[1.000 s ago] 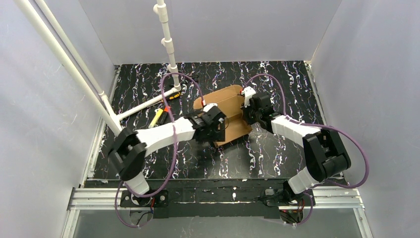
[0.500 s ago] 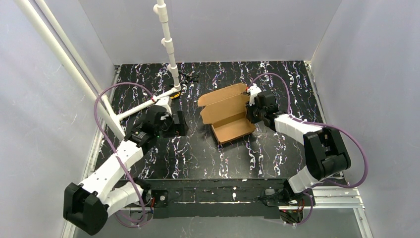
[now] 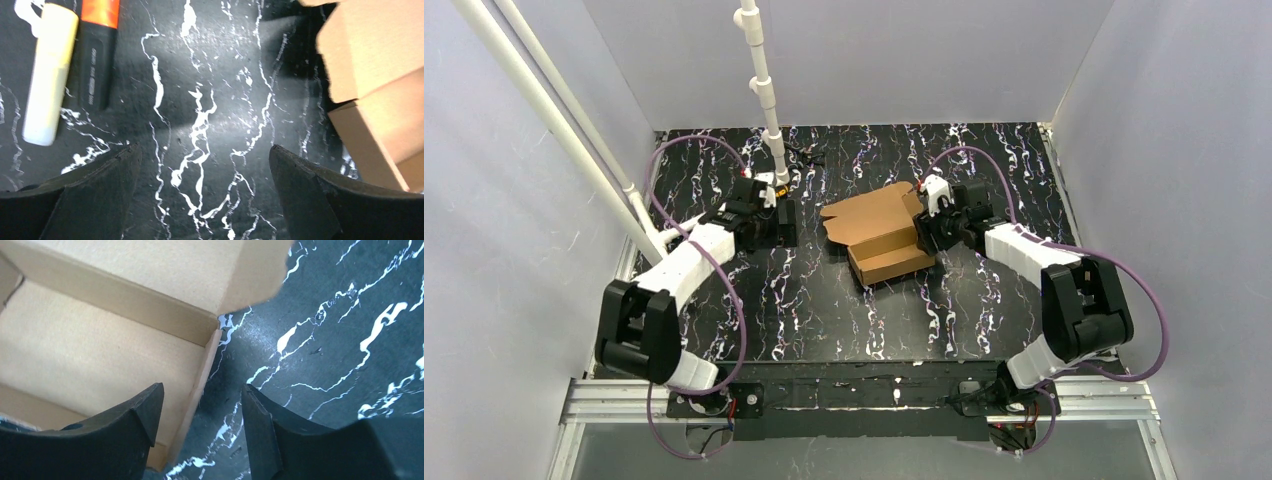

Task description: Fold the paper box

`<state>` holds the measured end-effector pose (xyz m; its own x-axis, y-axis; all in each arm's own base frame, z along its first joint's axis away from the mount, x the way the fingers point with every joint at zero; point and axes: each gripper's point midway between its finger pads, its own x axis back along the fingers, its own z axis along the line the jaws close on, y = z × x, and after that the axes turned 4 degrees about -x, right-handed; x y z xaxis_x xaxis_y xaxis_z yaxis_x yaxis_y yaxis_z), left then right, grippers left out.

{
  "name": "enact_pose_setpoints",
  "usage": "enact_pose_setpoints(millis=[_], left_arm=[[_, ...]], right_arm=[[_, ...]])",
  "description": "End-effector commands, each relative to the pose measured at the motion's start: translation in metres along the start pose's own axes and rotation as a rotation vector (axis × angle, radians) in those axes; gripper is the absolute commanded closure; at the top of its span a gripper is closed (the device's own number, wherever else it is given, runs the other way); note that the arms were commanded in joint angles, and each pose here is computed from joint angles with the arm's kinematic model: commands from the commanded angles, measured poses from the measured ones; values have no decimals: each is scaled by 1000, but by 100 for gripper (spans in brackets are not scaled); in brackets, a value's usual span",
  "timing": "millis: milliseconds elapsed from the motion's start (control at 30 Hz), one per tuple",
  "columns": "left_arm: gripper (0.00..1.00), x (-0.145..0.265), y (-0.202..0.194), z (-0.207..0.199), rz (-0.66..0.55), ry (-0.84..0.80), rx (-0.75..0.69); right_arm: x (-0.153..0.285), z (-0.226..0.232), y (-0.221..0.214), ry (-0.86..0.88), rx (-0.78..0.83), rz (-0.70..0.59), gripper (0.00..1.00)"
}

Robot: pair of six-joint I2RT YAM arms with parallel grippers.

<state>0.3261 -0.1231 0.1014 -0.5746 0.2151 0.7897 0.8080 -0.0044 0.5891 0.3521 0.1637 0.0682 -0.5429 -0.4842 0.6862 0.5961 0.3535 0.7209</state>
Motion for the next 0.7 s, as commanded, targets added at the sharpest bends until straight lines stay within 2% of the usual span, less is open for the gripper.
enact_pose_setpoints(millis=[0, 67, 267, 533, 667], left_arm=[[2, -6, 7, 26, 50, 123, -138], [2, -13, 9, 34, 73, 154, -167], [14, -29, 26, 42, 107, 148, -196], [27, -46, 38, 54, 159, 51, -158], [41, -53, 37, 60, 207, 8, -159]], right_arm=[[32, 6, 28, 64, 229, -25, 31], [43, 8, 34, 74, 261, -59, 29], [51, 12, 32, 123, 274, -77, 27], [54, 9, 31, 128, 257, -81, 26], [54, 9, 30, 132, 254, -79, 25]])
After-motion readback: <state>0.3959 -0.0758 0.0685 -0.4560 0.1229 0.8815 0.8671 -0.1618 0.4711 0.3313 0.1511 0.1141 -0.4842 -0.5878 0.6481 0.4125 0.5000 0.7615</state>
